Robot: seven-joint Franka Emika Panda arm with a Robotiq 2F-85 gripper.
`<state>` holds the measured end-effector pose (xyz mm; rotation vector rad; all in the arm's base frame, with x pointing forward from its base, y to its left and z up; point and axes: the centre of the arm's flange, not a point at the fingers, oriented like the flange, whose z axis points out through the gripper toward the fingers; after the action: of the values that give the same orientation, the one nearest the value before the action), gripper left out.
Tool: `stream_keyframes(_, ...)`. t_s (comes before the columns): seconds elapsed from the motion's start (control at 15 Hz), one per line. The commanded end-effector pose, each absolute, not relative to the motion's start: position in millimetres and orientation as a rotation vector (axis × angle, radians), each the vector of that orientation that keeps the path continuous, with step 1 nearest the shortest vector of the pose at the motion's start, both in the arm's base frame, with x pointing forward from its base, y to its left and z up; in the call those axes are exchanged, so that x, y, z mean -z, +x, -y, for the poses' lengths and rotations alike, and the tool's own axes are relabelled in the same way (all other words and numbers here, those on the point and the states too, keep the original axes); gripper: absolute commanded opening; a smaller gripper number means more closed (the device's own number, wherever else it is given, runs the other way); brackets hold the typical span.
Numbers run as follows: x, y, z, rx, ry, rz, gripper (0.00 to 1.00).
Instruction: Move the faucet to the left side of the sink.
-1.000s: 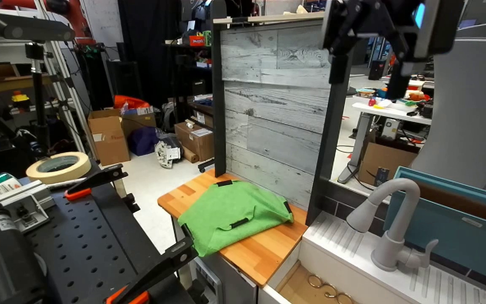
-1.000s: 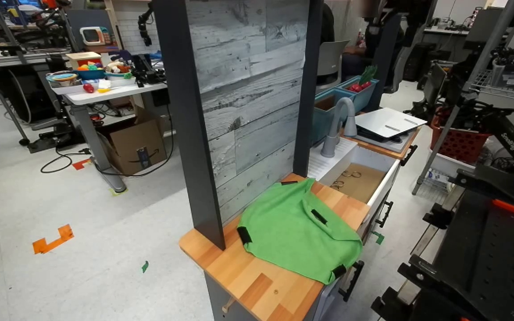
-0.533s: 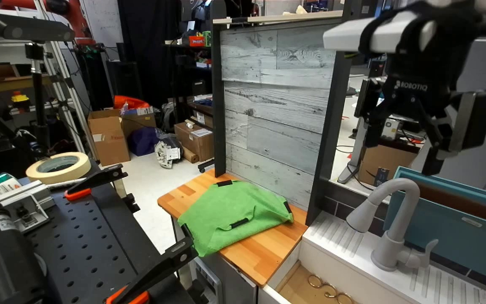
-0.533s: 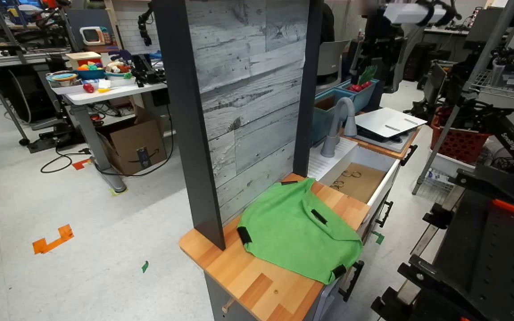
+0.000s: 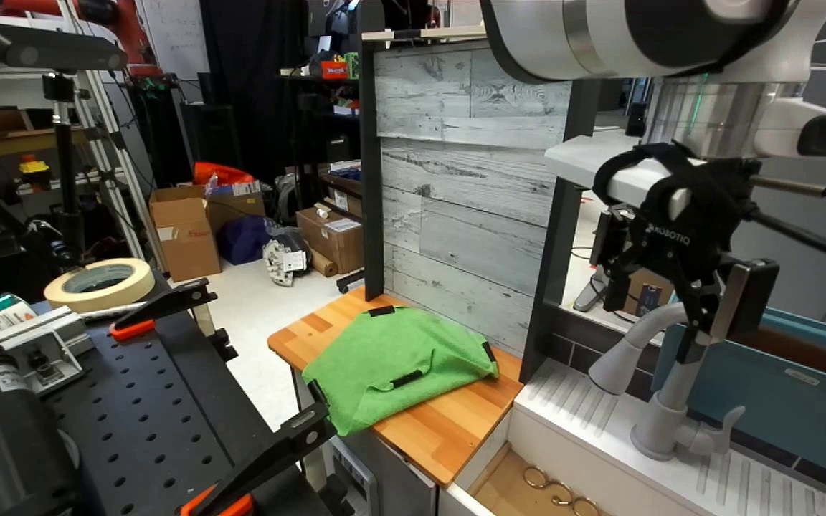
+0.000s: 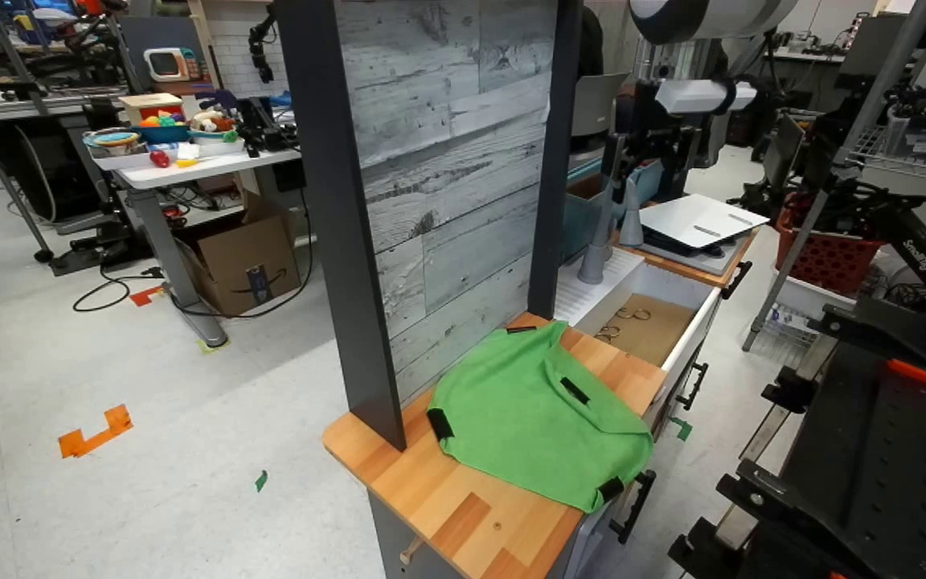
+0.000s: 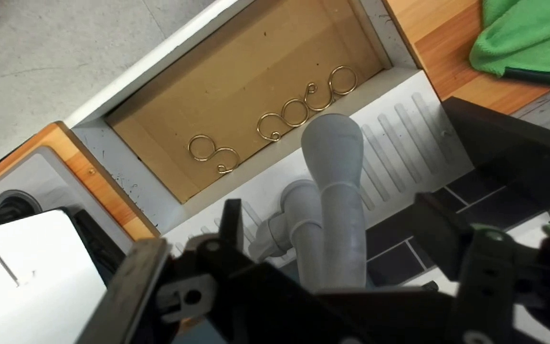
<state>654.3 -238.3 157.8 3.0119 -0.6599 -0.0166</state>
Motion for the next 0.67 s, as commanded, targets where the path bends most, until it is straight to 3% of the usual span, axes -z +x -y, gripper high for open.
stream_keyframes(0.0,-144.9,671.1,244.7,-0.022,3.028,0.705,0.58)
stream_keyframes(0.47,-143.5,670.3,244.6,0.021,3.042,0.926,0.05)
stream_keyframes(0.53,-144.1,668.5,241.4,0.045,3.05,0.966,0.01)
stream_keyframes(0.6,-144.2,667.3,238.7,0.063,3.051,1.004,0.06)
